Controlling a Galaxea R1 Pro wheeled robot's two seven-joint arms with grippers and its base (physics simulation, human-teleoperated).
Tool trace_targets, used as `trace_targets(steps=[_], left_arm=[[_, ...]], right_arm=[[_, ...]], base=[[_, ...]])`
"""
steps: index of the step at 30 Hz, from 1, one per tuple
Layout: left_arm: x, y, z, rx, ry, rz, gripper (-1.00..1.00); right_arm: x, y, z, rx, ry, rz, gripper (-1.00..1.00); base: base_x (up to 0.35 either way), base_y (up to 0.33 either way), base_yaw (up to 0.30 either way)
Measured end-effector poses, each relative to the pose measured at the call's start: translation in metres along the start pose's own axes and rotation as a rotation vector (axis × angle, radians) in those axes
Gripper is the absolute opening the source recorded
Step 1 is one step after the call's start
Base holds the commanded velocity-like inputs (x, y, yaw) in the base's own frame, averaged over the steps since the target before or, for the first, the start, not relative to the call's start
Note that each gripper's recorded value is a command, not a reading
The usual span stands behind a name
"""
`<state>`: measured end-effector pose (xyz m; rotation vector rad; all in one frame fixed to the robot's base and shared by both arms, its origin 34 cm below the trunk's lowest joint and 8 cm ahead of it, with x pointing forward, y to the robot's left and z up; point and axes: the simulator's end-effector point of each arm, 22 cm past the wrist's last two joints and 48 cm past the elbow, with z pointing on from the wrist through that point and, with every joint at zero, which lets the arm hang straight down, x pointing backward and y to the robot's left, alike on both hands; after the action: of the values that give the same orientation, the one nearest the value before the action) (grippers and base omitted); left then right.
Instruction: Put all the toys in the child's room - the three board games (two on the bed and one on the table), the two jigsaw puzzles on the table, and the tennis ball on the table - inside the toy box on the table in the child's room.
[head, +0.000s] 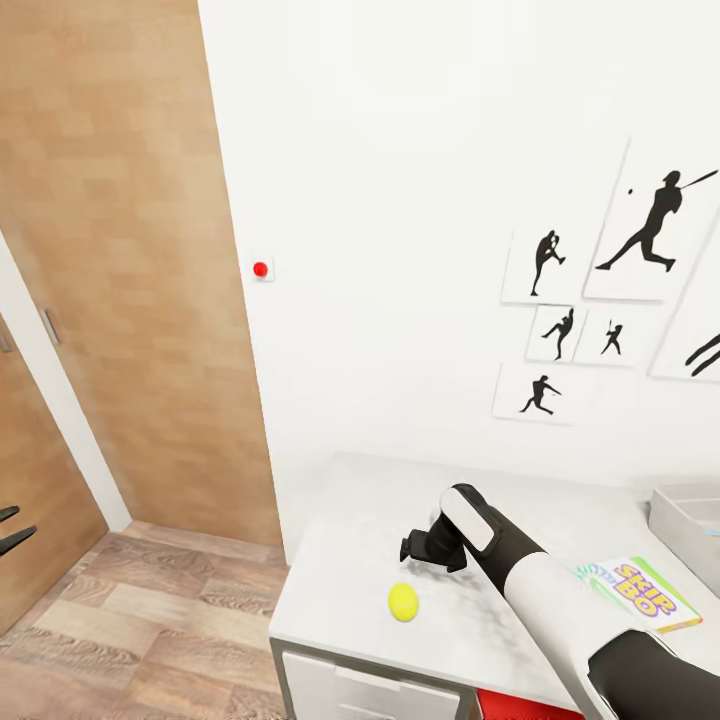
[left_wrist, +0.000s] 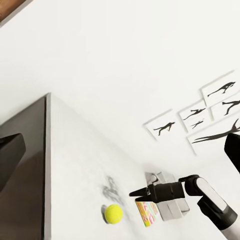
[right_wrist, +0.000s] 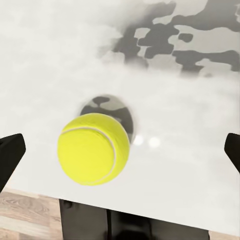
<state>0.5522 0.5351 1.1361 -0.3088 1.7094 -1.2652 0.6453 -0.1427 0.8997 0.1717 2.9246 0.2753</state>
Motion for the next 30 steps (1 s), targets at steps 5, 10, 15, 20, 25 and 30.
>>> trace_targets(steps=[5,10,15,20,25,30], left_arm=[[0.001,0.0025,0.0007,-0.004,0.003,-0.004,1.0],[0.0016,0.0037,0.001,-0.006,0.004,-0.005,1.0],[0.0017,0.004,0.0011,-0.007,0.004,-0.006,1.0],[0.0017,0.0042,0.0011,-0.007,0.004,-0.006,1.0],[0.0021,0.0048,0.0014,-0.008,0.006,-0.006,1.0],[0.0028,0.0065,0.0019,-0.011,0.008,-0.008,1.0]], right_arm=[[0.0012,-0.0003,0.003,-0.001,0.006,0.001,1.0],[0.0017,-0.0004,0.0043,-0.001,0.008,0.002,1.0],[0.0019,-0.0005,0.0047,-0.001,0.009,0.003,1.0],[0.0018,-0.0005,0.0048,-0.002,0.009,0.003,1.0],[0.0022,-0.0007,0.0056,-0.002,0.011,0.004,1.0],[0.003,-0.0012,0.0075,-0.001,0.015,0.004,1.0]], base=[[0.0,0.0,0.0],[0.0,0.011,0.0],[0.0,0.041,0.0],[0.0,0.015,0.0],[0.0,0.005,0.0],[0.0,0.006,0.0]])
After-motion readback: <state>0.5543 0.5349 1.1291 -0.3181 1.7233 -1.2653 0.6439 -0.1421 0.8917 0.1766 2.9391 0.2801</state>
